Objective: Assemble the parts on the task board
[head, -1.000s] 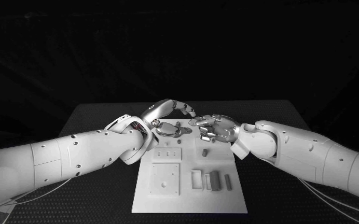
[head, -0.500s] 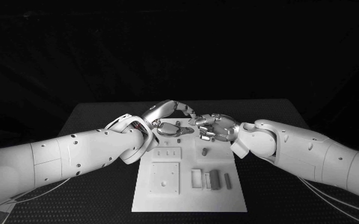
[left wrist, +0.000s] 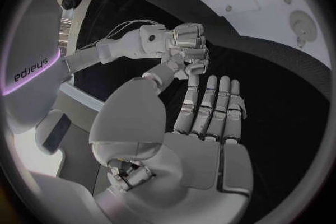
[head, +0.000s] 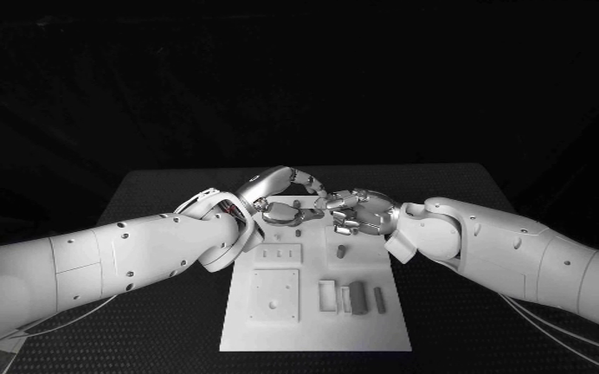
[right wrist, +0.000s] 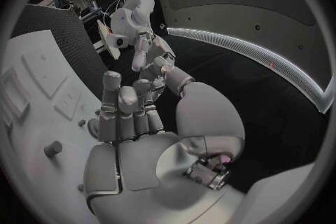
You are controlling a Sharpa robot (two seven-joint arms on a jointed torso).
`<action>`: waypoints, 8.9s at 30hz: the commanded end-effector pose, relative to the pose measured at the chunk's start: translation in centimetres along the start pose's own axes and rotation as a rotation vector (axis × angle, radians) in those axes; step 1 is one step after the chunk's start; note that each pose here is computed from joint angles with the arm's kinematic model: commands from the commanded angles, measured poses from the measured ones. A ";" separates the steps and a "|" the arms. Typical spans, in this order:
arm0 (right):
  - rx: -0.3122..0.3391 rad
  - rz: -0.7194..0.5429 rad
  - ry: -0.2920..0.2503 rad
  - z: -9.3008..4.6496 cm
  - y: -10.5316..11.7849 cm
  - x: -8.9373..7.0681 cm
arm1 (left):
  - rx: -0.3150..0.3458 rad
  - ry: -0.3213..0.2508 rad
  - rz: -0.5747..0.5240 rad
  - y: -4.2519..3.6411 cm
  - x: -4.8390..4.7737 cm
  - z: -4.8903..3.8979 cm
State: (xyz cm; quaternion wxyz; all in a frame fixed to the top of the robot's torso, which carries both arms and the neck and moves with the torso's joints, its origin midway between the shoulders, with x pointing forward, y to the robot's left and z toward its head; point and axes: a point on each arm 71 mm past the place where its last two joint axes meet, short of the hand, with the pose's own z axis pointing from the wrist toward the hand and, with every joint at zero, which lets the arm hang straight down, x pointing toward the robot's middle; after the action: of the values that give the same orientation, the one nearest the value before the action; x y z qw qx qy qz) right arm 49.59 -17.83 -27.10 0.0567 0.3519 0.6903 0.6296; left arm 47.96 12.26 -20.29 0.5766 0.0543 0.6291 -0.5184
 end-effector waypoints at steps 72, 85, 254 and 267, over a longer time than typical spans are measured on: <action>0.002 -0.015 -0.001 -0.1 0.0 -0.4 | -0.025 0.006 -0.072 0.02 0.09 0.09; 0.012 -0.019 0.030 -0.1 -0.1 0.0 | -0.032 -0.003 -0.071 0.05 0.04 0.11; 0.322 -1.805 -0.341 7.3 -2.0 4.6 | -0.278 0.046 -0.022 3.67 -3.79 -2.59; 0.335 -1.808 -0.342 7.3 -2.4 4.2 | -0.267 0.047 -0.024 3.23 -3.90 -2.35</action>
State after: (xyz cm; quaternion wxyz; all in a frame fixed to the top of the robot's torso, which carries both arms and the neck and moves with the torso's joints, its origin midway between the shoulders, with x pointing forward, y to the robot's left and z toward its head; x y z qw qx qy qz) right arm 49.26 -9.29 -29.14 0.5768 -0.2188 0.7651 0.1844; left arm 49.89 17.69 -19.74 0.5599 -0.0217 0.7065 -0.4324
